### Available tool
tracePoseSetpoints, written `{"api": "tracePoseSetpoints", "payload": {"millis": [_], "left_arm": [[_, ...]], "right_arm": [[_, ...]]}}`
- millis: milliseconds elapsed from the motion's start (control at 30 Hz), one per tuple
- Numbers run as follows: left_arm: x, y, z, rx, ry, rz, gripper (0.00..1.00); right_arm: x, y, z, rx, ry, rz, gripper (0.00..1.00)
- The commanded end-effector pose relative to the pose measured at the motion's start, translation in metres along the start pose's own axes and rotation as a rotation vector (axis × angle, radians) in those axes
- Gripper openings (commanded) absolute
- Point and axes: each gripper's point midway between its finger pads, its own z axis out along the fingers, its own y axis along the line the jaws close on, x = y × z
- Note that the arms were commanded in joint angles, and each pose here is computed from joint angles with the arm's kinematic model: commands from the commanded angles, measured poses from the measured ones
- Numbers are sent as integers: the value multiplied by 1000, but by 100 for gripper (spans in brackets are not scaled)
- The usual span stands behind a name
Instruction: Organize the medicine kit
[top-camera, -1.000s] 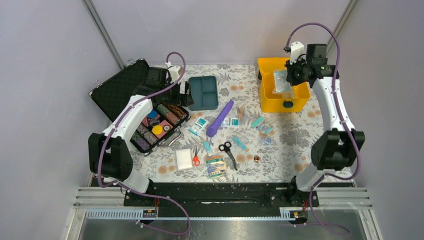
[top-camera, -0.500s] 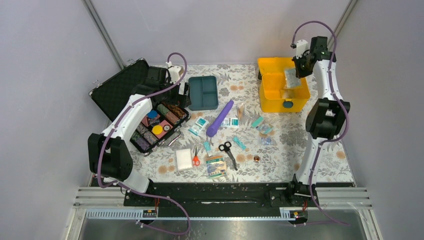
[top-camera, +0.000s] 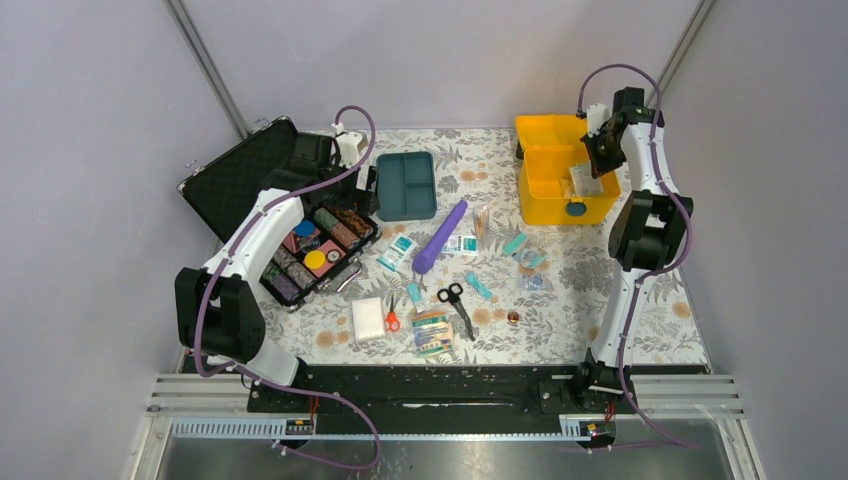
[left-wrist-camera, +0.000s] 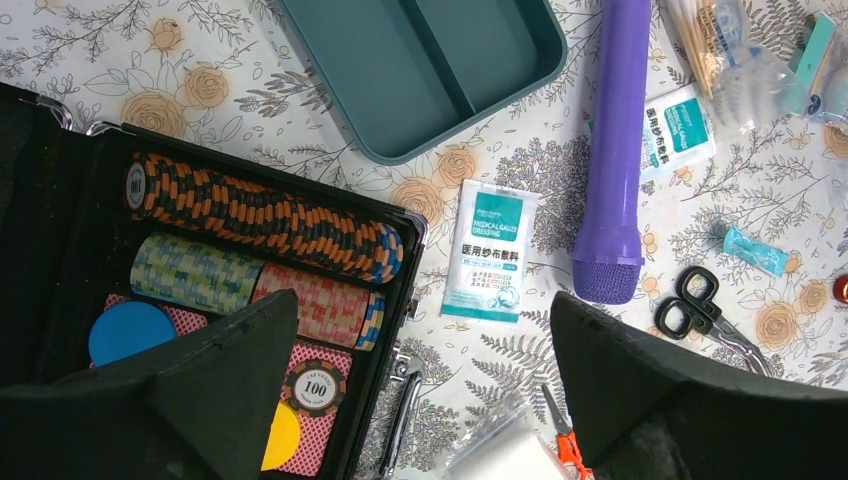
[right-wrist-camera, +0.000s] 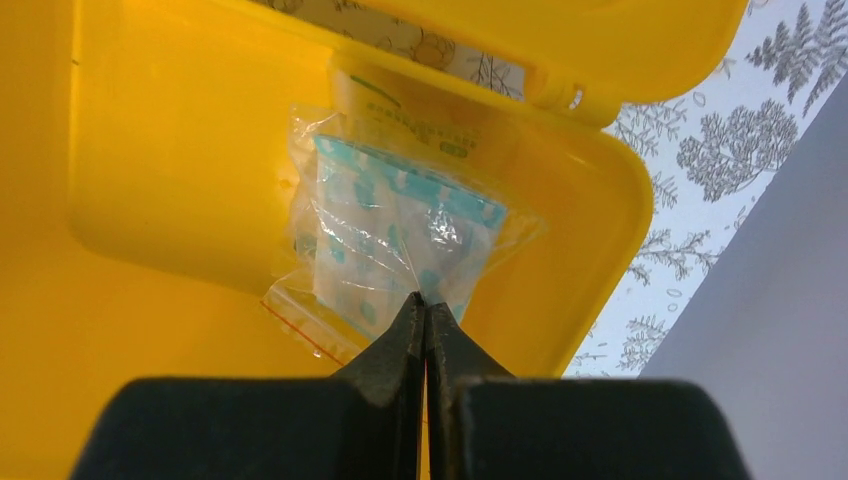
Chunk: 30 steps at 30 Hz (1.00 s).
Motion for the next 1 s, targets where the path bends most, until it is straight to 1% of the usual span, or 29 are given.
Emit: {"api": "tracePoseSetpoints", "payload": {"millis": [0, 133, 167, 233, 333, 400, 467, 633, 733, 800, 833, 867, 900, 933, 967], "left_arm": [[-27, 3, -13, -25, -87, 32, 97], [-26, 3, -10, -16, -81, 21, 97], [-25, 2, -9, -14, -80, 20, 97], [-25, 1, -9, -11, -79, 19, 97], [-26, 2, -10, -15, -82, 19, 97], [-26, 2, -11, -16, -81, 21, 97], [-25, 2, -11, -15, -81, 30, 97], [-33, 9, -12, -37, -92, 96, 97], [-37, 13, -14, -46, -100, 125, 97], [-34, 13, -13, -44, -96, 116, 97], [-33, 11, -14, -37, -96, 111, 97], [-29, 9, -14, -25, -92, 102, 97], [-26, 6, -14, -13, -88, 88, 97], [-23, 4, -16, -9, -82, 53, 97], [-21, 2, -18, -7, -78, 22, 97]], "right_arm": [[20, -3, 2, 30, 83, -8, 0], [27, -2, 8, 26, 107, -3, 0], [27, -3, 11, 30, 111, 2, 2], [25, -5, 13, 39, 108, 17, 11], [16, -6, 7, 44, 78, 36, 22], [7, -4, -3, 43, 44, 50, 32], [1, -2, -13, 40, 15, 65, 37], [-15, 11, -45, 9, -61, 117, 40], [-30, 29, -71, -34, -132, 118, 44], [-42, 41, -93, -48, -186, 100, 47], [-45, 45, -100, -43, -205, 93, 52], [-51, 46, -108, -20, -232, 91, 60], [-57, 46, -118, 8, -278, 97, 65], [-64, 47, -127, 22, -337, 105, 69], [-74, 50, -149, 38, -438, 110, 77]]}}
